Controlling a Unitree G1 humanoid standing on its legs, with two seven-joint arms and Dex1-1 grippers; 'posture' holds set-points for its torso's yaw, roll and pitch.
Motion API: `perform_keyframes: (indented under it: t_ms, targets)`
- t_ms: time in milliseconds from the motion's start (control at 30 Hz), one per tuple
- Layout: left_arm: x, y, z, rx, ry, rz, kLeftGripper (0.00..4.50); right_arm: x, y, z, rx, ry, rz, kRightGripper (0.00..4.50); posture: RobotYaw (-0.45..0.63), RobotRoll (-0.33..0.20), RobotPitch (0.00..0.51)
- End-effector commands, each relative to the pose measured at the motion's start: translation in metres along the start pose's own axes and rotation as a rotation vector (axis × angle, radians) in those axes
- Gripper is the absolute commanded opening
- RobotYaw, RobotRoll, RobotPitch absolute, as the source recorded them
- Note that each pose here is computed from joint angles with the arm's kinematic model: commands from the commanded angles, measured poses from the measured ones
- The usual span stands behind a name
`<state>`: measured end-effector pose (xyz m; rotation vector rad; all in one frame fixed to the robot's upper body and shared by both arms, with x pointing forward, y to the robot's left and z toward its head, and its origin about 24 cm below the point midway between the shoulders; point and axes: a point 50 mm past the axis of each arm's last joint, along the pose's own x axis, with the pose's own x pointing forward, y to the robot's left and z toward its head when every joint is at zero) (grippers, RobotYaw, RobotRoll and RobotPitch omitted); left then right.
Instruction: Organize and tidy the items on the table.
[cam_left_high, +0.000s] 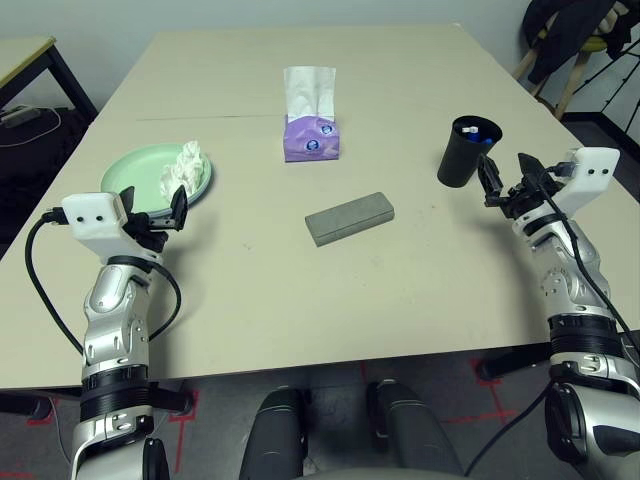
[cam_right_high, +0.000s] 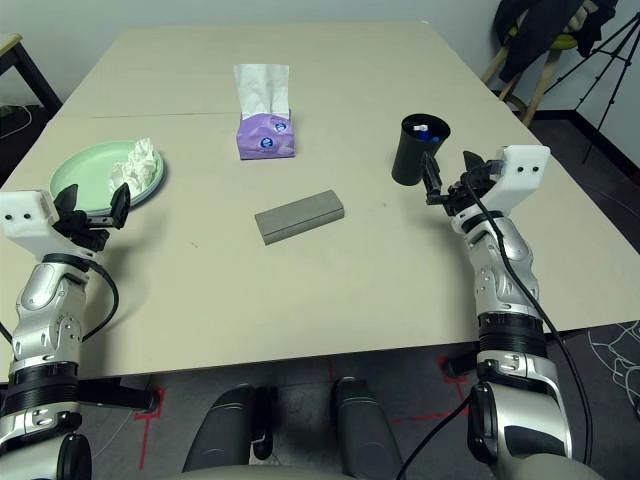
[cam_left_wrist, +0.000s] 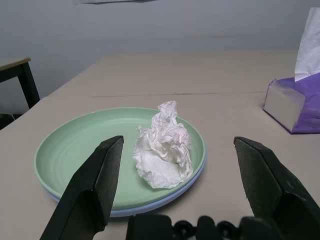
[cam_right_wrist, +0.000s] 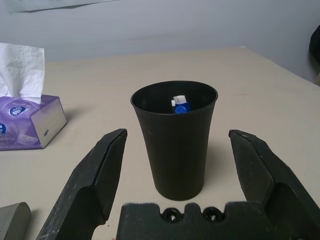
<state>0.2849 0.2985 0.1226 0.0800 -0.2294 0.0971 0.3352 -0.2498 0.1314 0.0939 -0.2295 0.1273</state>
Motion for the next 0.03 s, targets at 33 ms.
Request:
perform_keyframes:
  t_ms: [33]
  targets:
    - [0.001, 0.0006, 0.0, -0.01, 0.005, -0.009, 4.5, -0.0025, -0.0002, -0.0019, -0.005, 0.003, -0.004, 4.47, 0.05, 0.0, 0.1]
